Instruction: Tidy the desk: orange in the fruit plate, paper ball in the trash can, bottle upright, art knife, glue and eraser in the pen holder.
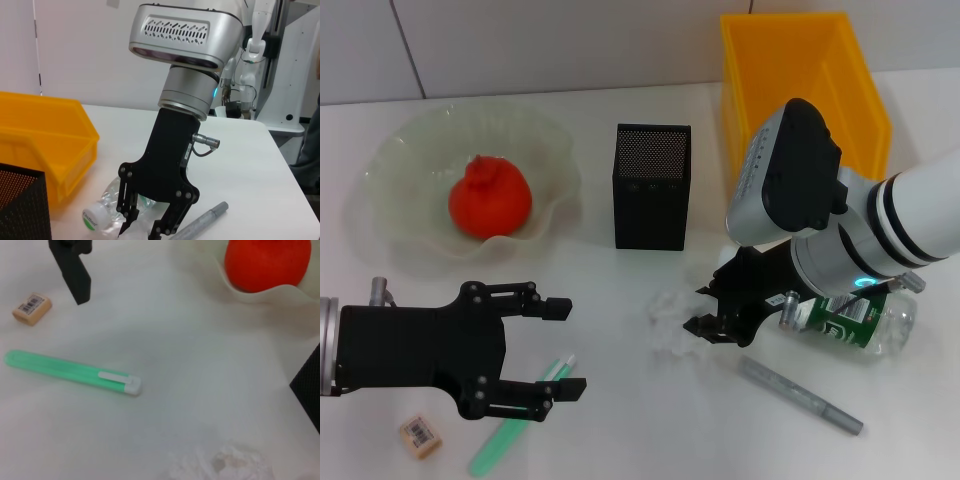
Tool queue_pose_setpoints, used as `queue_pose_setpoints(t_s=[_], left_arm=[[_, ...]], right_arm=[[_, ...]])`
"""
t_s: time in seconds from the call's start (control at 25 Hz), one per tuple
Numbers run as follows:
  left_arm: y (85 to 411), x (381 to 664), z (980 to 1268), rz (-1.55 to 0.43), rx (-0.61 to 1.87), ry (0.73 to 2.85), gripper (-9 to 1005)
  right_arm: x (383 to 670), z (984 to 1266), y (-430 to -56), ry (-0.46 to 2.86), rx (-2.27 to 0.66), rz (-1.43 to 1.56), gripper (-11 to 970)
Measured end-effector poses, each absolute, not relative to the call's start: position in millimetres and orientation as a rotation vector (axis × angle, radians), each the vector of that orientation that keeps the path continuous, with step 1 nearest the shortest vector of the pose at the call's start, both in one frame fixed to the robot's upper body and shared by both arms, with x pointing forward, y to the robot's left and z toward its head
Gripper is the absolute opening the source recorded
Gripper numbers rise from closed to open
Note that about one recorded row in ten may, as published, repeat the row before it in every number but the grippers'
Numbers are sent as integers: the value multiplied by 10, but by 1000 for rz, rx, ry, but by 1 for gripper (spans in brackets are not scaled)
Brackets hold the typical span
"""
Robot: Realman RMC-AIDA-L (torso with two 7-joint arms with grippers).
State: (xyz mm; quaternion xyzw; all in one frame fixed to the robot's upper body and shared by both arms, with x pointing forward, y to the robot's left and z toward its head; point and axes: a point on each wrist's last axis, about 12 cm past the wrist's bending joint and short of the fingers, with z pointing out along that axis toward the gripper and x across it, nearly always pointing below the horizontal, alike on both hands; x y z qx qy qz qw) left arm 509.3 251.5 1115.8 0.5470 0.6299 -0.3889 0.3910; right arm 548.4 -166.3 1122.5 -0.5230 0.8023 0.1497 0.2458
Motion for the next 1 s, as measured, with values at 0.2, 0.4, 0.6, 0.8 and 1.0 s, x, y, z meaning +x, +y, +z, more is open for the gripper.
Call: queue_pose_setpoints(t_s=[0.2, 0.4, 0.6, 0.8, 1.0], left_arm=[[2515, 5093, 11154, -987, 1390, 1600, 801], [2519, 5082, 11138, -992, 1385, 1605, 801], [2517, 5079, 11129, -996, 1384, 1605, 801], [2514, 5083, 11119, -995, 1381, 1607, 801], [2492, 5093, 11089, -998, 1377, 1617, 801]], right_arm=[[5471, 11244, -1676, 2180, -1411, 404, 312], [5411, 11335, -1705, 2145, -1392, 393, 289], [5333, 11441, -1726, 2111, -1371, 385, 278], [5250, 11584, -1745, 2065, -1359, 366, 275], [5240, 11820, -1858, 2010, -1306, 289, 276]])
